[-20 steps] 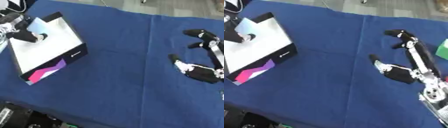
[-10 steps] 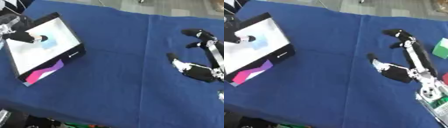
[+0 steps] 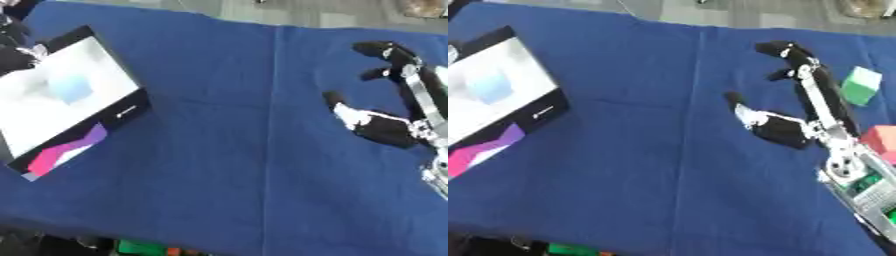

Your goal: Pick up the objects with one hand, pass them to the other hand, and then place them into the box on the other side of the table.

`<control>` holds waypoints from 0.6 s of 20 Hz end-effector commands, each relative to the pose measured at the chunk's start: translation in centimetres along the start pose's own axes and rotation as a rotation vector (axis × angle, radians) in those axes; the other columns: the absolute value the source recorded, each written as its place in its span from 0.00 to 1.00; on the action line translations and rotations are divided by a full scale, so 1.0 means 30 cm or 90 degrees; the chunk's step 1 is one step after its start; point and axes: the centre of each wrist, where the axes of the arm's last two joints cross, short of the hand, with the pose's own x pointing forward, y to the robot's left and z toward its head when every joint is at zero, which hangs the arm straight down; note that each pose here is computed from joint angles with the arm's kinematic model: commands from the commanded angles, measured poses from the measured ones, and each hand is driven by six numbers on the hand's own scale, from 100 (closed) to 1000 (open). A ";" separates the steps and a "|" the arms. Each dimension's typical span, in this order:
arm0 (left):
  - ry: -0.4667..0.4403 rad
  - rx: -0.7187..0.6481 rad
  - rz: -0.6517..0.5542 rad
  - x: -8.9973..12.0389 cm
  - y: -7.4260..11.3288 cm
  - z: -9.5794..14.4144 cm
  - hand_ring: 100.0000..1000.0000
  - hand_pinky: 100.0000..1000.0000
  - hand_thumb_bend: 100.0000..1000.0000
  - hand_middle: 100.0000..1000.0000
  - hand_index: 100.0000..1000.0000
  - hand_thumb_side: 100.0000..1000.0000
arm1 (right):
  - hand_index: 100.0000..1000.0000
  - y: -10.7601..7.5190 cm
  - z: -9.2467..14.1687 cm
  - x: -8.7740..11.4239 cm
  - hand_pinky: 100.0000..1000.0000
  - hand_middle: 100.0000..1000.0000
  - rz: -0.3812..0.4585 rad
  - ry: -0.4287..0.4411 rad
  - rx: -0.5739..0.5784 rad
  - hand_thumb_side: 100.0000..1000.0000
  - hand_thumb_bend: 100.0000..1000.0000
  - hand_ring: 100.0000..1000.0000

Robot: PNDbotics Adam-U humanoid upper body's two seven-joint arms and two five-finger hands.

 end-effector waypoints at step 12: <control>-0.092 0.122 0.170 0.091 0.101 0.101 0.58 0.88 0.00 0.57 0.72 0.55 | 0.80 -0.232 -0.011 -0.028 0.67 0.78 0.068 -0.034 -0.033 0.23 0.35 0.86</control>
